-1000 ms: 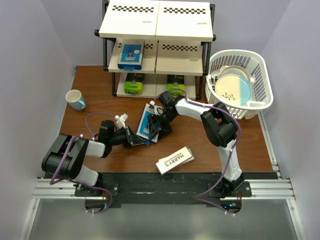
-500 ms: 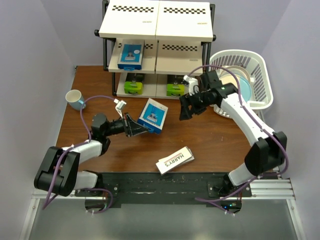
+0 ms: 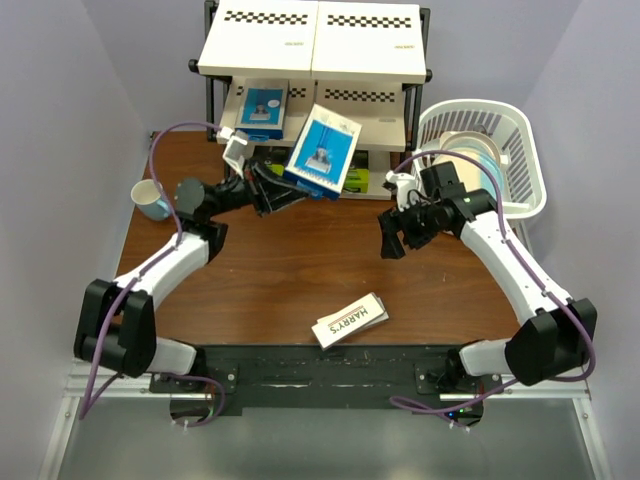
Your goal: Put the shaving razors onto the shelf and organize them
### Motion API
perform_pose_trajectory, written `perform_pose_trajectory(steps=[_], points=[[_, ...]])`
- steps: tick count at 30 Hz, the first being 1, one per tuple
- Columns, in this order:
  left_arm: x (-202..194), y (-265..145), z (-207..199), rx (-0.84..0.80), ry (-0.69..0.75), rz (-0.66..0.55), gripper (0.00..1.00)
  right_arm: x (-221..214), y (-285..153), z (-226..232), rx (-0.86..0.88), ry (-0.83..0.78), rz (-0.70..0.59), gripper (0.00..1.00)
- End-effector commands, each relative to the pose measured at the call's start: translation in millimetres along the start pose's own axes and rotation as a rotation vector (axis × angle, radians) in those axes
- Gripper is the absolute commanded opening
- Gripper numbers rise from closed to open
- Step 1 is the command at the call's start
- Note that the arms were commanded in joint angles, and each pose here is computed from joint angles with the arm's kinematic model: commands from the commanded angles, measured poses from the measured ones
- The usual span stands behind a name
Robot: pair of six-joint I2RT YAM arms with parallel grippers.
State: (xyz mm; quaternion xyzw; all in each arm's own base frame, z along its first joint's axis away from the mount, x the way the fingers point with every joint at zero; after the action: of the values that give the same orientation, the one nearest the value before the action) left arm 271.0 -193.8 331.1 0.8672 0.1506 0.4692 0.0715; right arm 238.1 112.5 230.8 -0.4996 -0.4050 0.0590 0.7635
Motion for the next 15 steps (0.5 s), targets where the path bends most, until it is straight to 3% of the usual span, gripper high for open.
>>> perform_pose_trajectory(steps=[1,15], points=[[23,25,10,0.029,-0.021,-0.098,0.0,-2,-8,-5,-0.041,-0.021,-0.02,0.78],[36,95,59,0.076,-0.139,-0.204,0.0,-8,-23,-24,-0.115,0.019,-0.025,0.79]])
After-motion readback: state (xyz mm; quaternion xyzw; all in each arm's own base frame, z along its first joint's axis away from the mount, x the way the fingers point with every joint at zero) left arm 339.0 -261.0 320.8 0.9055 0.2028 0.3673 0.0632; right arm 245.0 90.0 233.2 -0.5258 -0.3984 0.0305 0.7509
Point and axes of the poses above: each gripper's point midway between its finger pads, its own y axis out along the fingers, its own z axis along the line the jaws close on, x = y × z, the point moved 7 cm from there along -y, back along the fingers, and after that the axes turned 7 degrees about -y, right-handed, at the moved point
